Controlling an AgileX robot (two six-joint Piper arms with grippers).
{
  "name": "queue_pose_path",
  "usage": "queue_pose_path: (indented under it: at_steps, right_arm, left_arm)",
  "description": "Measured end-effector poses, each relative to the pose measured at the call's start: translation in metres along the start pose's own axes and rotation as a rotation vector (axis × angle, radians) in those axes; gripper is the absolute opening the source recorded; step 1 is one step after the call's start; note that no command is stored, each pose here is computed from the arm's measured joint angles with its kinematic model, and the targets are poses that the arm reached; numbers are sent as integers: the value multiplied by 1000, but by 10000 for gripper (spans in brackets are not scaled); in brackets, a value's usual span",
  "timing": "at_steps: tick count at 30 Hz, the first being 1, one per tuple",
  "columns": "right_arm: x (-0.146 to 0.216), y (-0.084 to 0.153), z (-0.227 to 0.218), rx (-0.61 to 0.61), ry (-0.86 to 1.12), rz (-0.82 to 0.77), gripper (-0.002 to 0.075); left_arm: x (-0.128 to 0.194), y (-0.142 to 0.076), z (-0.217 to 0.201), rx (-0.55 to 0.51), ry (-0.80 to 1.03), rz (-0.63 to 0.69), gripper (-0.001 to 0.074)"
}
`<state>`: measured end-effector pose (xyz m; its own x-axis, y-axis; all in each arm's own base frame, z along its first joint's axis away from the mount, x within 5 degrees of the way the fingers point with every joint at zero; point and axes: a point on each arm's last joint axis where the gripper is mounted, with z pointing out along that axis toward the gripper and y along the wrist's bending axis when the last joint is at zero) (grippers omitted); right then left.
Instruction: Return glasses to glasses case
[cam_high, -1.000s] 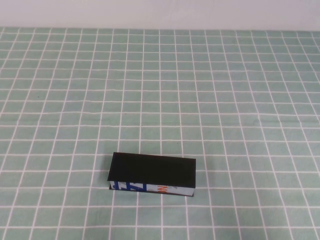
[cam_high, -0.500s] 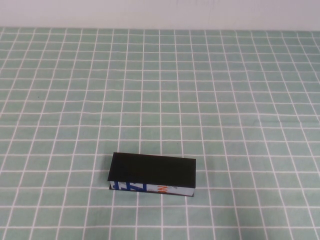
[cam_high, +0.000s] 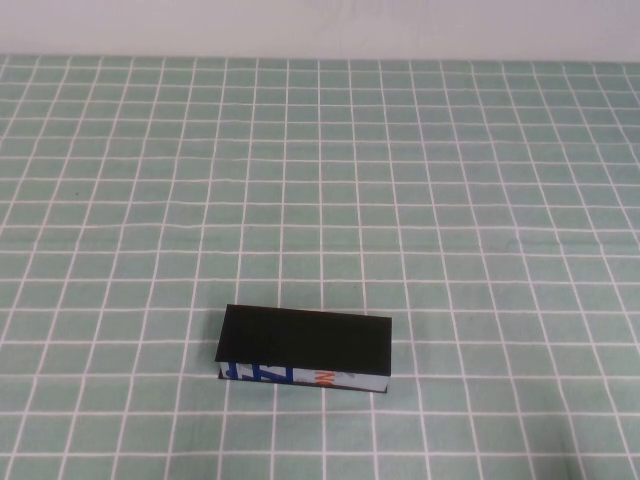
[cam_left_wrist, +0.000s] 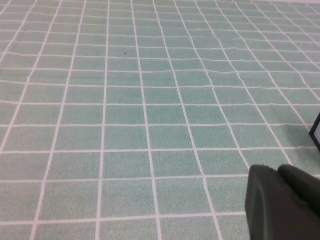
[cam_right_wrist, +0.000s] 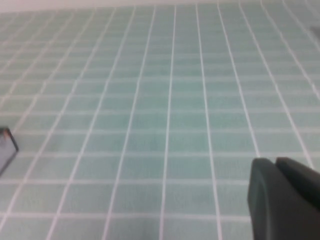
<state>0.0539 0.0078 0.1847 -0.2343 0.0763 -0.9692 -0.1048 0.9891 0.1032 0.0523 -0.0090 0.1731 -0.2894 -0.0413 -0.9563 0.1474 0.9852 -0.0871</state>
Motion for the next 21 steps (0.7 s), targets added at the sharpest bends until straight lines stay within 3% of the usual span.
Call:
queue_pose_path:
  at_steps: [21]
  right_arm:
    - [13, -1, 1, 4, 75, 2, -11]
  left_arm:
    - [0, 0, 0, 0, 0, 0, -2]
